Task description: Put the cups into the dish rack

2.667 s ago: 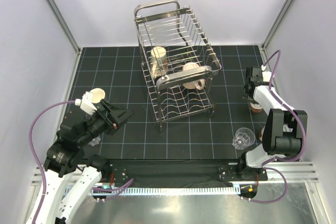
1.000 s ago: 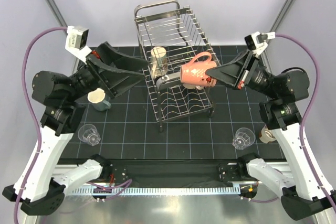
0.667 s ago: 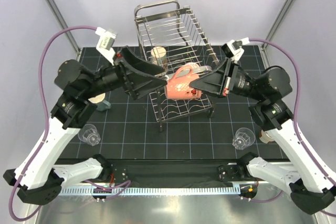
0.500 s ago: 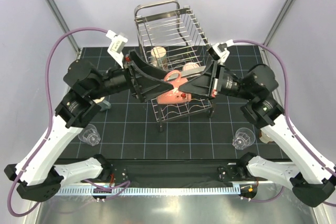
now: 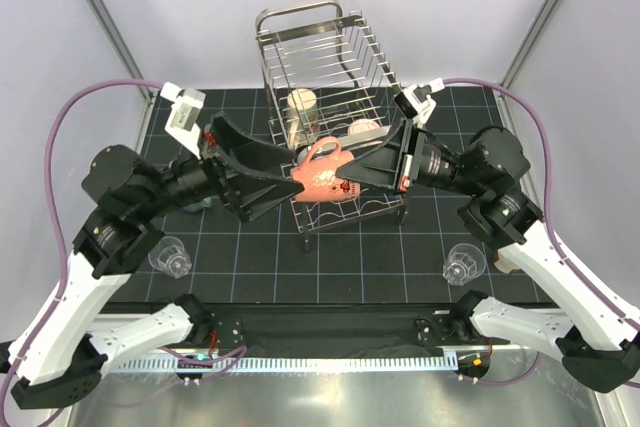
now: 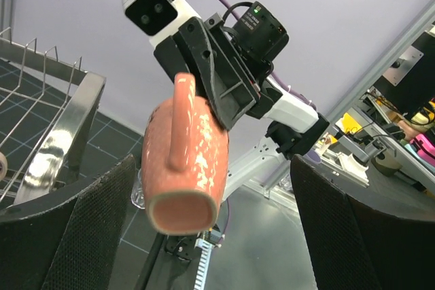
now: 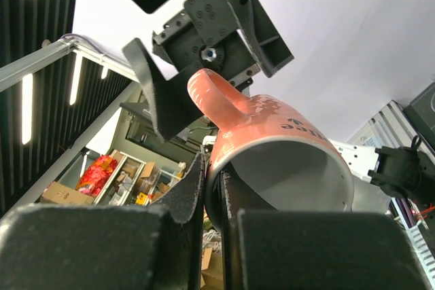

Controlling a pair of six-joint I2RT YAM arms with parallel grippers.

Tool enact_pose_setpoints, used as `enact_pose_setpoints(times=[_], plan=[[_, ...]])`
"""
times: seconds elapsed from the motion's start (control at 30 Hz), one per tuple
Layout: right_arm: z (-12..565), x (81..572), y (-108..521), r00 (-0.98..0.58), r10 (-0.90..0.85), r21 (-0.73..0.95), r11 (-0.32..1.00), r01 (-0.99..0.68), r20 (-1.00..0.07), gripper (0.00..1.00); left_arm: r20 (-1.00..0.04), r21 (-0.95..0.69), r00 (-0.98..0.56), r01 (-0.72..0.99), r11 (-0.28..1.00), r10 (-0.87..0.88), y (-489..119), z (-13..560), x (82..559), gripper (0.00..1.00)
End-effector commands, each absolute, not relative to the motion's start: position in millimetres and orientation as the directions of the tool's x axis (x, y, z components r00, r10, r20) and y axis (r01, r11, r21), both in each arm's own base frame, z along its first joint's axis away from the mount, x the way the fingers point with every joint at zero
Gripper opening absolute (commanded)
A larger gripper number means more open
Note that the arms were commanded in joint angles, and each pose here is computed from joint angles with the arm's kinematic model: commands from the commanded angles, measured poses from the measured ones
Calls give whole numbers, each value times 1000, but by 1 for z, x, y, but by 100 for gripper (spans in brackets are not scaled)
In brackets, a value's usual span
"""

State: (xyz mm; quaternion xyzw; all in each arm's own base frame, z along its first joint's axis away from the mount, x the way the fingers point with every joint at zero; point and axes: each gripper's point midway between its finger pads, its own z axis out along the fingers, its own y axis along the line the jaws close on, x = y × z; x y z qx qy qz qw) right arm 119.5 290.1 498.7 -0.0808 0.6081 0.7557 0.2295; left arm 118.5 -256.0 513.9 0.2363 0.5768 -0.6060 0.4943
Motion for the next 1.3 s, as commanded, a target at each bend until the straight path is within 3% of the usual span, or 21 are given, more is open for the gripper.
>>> enact_pose_setpoints(times=[0.0, 0.93, 1.27], plan=[[558, 94, 265, -807, 341, 767, -281, -576, -482, 4, -858, -459, -388, 874, 162, -338, -254, 512, 119, 92], [566, 97, 282, -817, 380, 750, -350, -561, -434, 4, -829, -497, -423, 857, 134, -366, -268, 512, 123, 83], [553, 103, 283, -825, 466, 725, -441, -529, -319, 4, -773, -514, -398, 850, 120, -494, -262, 521, 130, 86]])
